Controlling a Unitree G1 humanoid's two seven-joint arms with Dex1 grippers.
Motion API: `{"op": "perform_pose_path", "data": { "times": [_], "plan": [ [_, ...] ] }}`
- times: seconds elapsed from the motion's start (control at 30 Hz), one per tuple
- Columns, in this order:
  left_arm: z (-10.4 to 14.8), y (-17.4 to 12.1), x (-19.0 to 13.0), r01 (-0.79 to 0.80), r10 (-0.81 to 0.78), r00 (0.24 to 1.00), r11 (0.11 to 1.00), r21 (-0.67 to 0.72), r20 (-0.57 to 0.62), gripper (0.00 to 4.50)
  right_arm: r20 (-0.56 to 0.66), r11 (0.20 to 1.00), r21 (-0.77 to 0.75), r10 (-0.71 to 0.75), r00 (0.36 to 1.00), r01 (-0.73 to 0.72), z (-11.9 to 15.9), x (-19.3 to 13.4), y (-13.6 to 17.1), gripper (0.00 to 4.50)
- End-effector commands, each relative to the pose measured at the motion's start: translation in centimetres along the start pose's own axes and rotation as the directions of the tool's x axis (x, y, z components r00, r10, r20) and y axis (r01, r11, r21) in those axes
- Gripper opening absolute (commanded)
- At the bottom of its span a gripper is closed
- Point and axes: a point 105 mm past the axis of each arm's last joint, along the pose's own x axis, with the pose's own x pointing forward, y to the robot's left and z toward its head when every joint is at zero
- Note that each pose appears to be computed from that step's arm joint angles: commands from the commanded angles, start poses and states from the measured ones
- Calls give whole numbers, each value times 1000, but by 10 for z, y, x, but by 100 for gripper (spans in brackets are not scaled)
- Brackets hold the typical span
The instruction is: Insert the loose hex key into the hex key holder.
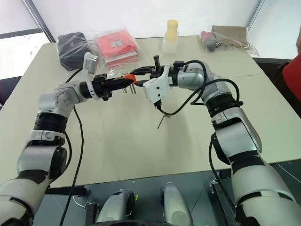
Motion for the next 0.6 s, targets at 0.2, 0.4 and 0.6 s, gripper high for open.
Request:
{"op": "perform_pose_path", "data": {
  "times": [0.2, 0.4, 0.6],
  "plan": [
    [8, 1, -15, -31, 35, 999, 995, 90, -40, 0, -65, 999, 31, -10, 998, 12, -9, -14, 4, 449],
    [-10, -2, -32, -29, 101, 970, 951, 308, -222, 0, -194, 709, 699, 64, 979, 93, -29, -55, 37, 449],
    [-6, -10, -37, -35, 141, 963, 910, 412, -230, 0, -73, 20, 997, 211, 975, 71, 27, -75, 75, 449]
  ]
}}
